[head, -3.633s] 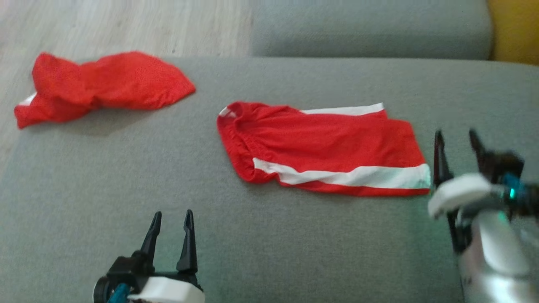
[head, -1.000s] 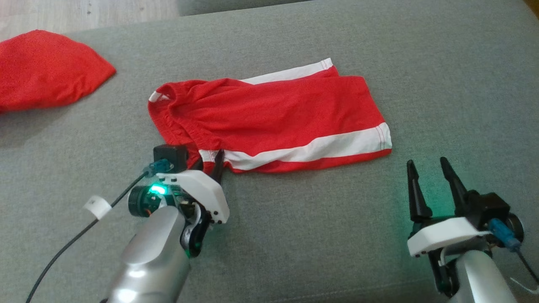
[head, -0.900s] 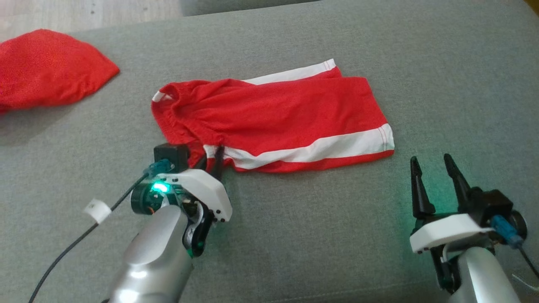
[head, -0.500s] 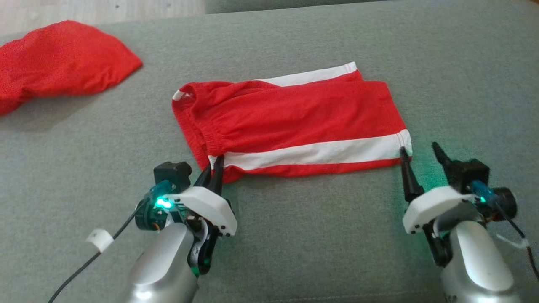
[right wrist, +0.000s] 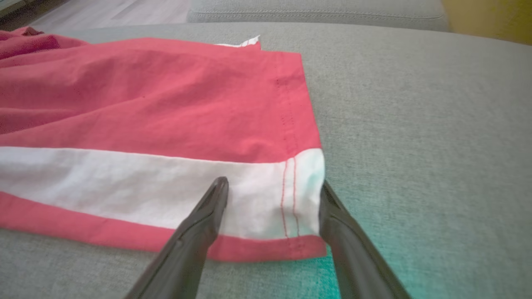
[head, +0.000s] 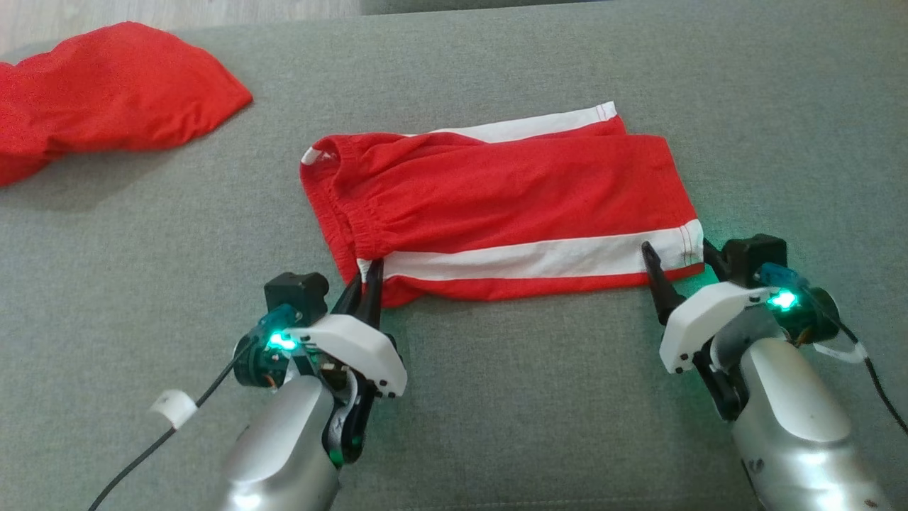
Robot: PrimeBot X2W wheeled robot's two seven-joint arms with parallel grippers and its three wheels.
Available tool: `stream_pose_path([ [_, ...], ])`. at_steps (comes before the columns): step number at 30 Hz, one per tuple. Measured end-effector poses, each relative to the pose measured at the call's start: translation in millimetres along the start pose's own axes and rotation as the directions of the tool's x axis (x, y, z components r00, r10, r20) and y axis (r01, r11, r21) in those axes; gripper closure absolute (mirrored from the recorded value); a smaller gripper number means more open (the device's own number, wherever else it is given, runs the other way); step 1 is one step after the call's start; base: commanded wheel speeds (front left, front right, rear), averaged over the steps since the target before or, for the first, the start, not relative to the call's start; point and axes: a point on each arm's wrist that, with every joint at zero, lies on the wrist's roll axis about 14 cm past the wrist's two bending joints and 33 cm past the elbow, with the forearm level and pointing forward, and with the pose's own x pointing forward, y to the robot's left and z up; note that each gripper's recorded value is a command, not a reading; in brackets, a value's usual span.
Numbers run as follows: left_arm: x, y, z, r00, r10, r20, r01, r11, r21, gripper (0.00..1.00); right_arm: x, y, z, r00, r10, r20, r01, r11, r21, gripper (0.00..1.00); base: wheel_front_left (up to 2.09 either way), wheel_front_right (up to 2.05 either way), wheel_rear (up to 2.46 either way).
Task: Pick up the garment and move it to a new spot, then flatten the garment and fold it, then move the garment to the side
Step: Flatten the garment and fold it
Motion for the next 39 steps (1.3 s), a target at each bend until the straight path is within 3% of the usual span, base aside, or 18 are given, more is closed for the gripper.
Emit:
stream_pose_path([
  [4,0.8,0.1,-0.3,1.0,0.001,-0.001,-0.001,1.0,-0.001,1.0,3.2,4.8,-4.5,0.999,0.029,-0.029,-0.029,0.999,-0.017,0.04,0.0,0.0,0.0],
  [7,0.8,0.8,-0.5,1.0,0.003,-0.001,-0.003,1.0,-0.006,1.0,5.7,8.5,-0.8,0.999,0.047,-0.026,-0.047,0.999,-0.023,0.36,0.0,0.0,0.0],
  [9,0.6,0.7,0.4,1.0,0.002,0.002,-0.002,1.0,-0.006,1.0,6.5,8.2,4.0,0.999,0.051,-0.016,-0.052,0.998,-0.027,0.51,0.0,0.0,0.0],
  [11,-0.1,0.6,3.1,1.0,0.004,0.013,-0.004,1.0,-0.002,1.0,5.6,9.1,6.1,0.998,0.057,-0.008,-0.057,0.998,-0.031,0.6,0.0,0.0,0.0],
  [13,-1.2,-0.6,6.6,1.0,0.001,0.025,-0.001,1.0,-0.002,1.0,3.9,10.2,6.5,0.998,0.06,-0.006,-0.06,0.998,-0.025,0.83,0.0,0.0,0.0],
  [14,-1.9,-1.3,8.9,0.999,0.0,0.035,0.0,1.0,-0.005,1.0,3.0,10.7,8.0,0.998,0.062,0.001,-0.062,0.998,-0.024,1.0,0.0,0.0,0.0],
  [21,-13.8,-10.5,34.5,0.99,-0.022,0.136,0.022,1.0,-0.004,1.0,-7.1,13.8,36.0,0.992,0.067,0.11,-0.068,0.998,0.01,1.0,0.0,0.0,0.0],
  [27,-38.9,-22.9,73.4,0.96,-0.071,0.27,0.074,0.997,-0.002,1.0,-30.9,15.5,93.3,0.953,0.08,0.291,-0.095,0.995,0.037,1.0,0.0,0.0,0.0],
  [35,-94.7,-49.0,150.1,0.886,-0.192,0.423,0.154,0.98,0.122,1.0,-97.0,13.3,171.8,0.836,0.095,0.54,-0.14,0.989,0.043,1.0,0.0,0.0,0.0],
  [39,-126.5,-69.8,184.0,0.849,-0.269,0.455,0.194,0.959,0.204,1.0,-140.7,8.2,212.8,0.745,0.088,0.661,-0.14,0.99,0.026,1.0,0.0,0.0,0.0],
])
